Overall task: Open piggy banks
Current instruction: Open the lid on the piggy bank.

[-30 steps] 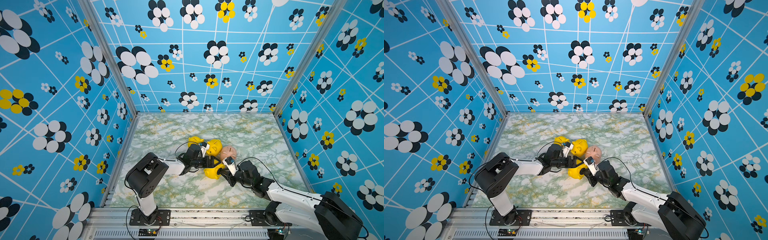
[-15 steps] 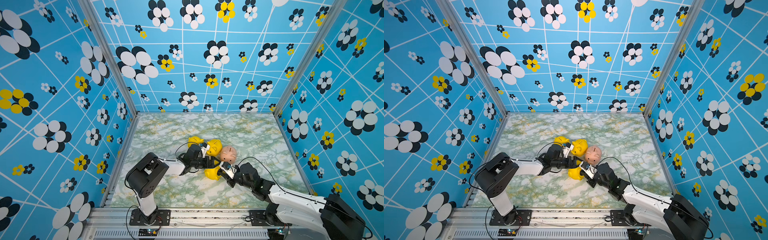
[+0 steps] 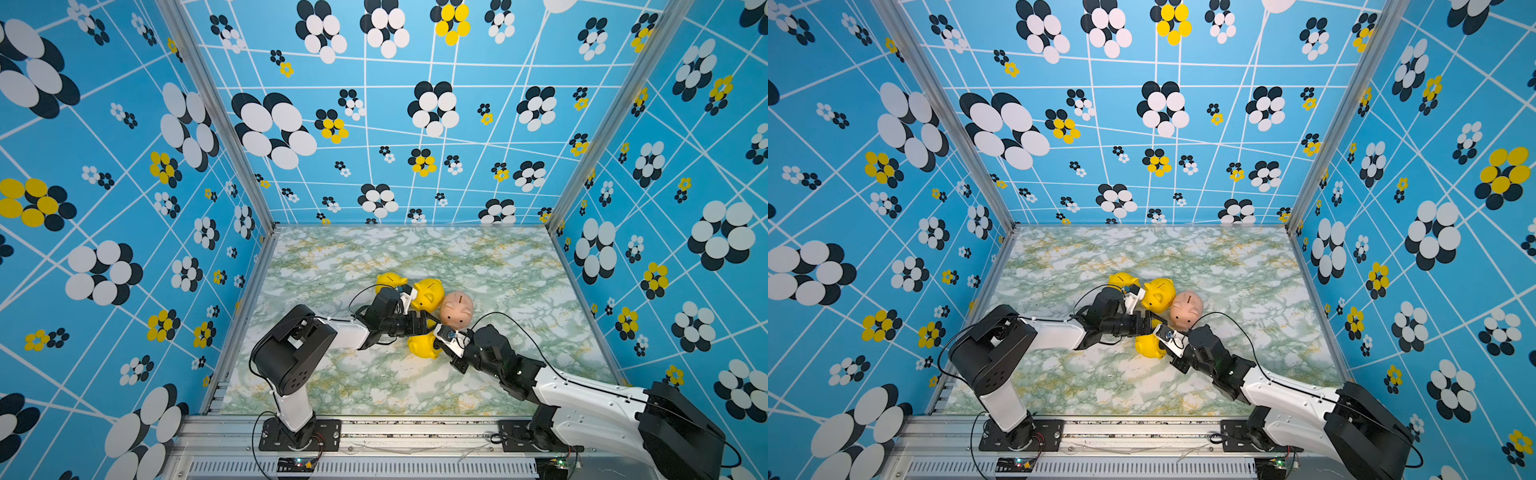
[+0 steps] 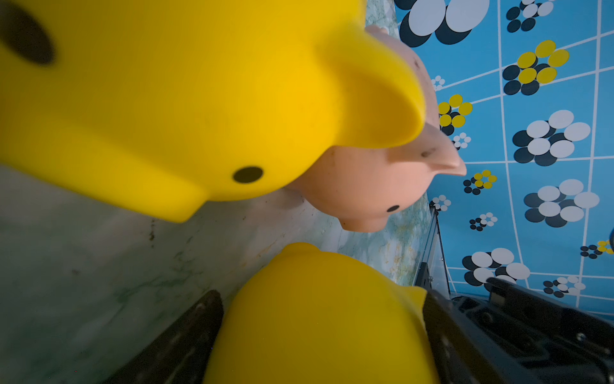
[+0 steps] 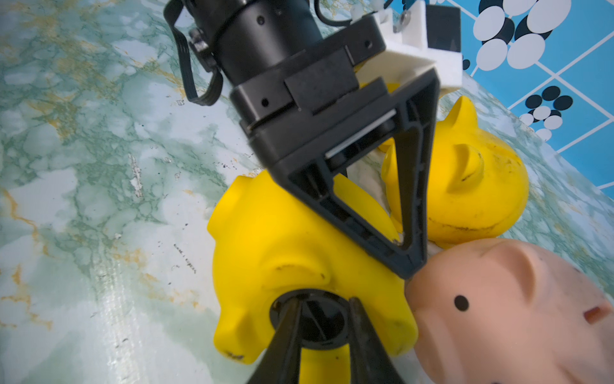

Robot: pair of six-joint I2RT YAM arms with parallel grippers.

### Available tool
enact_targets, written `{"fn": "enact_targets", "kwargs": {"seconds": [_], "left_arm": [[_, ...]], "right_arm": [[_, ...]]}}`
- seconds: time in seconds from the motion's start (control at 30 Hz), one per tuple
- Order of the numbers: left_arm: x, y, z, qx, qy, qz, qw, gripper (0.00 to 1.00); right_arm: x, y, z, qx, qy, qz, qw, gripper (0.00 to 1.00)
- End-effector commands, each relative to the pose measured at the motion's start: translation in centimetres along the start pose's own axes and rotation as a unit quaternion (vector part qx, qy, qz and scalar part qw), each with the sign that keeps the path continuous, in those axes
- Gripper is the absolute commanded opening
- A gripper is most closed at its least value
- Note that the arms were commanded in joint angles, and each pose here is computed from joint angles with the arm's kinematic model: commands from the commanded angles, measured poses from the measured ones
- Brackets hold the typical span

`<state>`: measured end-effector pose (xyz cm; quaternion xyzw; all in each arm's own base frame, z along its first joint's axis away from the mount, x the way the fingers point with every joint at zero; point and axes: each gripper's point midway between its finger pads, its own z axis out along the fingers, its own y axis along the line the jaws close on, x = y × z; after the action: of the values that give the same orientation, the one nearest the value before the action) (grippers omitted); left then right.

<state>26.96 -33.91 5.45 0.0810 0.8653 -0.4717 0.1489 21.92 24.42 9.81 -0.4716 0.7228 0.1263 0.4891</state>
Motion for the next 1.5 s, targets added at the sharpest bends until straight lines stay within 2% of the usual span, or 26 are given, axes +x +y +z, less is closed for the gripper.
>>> {"fn": "enact_targets", "kwargs": {"seconds": [0.0, 0.23, 0.6, 0.9, 1.1, 1.23, 1.37, 1.47], "left_arm": [[21.1, 16.3, -7.9, -0.327, 0.288, -0.175, 0.883, 0.94], [21.0, 16.5, -8.0, -0.332, 0.286, -0.178, 0.881, 0.94], [20.8, 16.5, -8.2, -0.333, 0.281, -0.182, 0.882, 0.94], [20.8, 16.5, -8.2, -0.331, 0.279, -0.185, 0.882, 0.94], [20.8, 16.4, -8.2, -0.328, 0.279, -0.185, 0.883, 0.94], [20.8, 16.1, -8.1, -0.321, 0.283, -0.188, 0.884, 0.94], [20.6, 15.7, -8.0, -0.316, 0.287, -0.187, 0.885, 0.94], [20.4, 15.6, -8.0, -0.314, 0.290, -0.185, 0.885, 0.94]], "right_arm": [[0.1, 2.3, 0.1, -0.050, 0.008, -0.014, 0.999, 0.26], [-0.6, 1.1, -1.0, -0.014, -0.024, -0.002, 1.000, 0.27], [0.0, 0.5, 0.9, -0.003, 0.023, 0.003, 1.000, 0.24], [0.3, -1.8, 2.3, 0.060, 0.052, 0.021, 0.997, 0.15], [-0.3, -2.7, 3.1, 0.076, 0.060, 0.012, 0.995, 0.13], [-0.5, -1.6, 3.7, 0.038, 0.061, -0.017, 0.997, 0.13], [-0.5, 1.1, 4.1, -0.039, 0.052, -0.081, 0.995, 0.11], [-0.4, 2.1, 4.5, -0.073, 0.054, -0.122, 0.988, 0.04]]}}
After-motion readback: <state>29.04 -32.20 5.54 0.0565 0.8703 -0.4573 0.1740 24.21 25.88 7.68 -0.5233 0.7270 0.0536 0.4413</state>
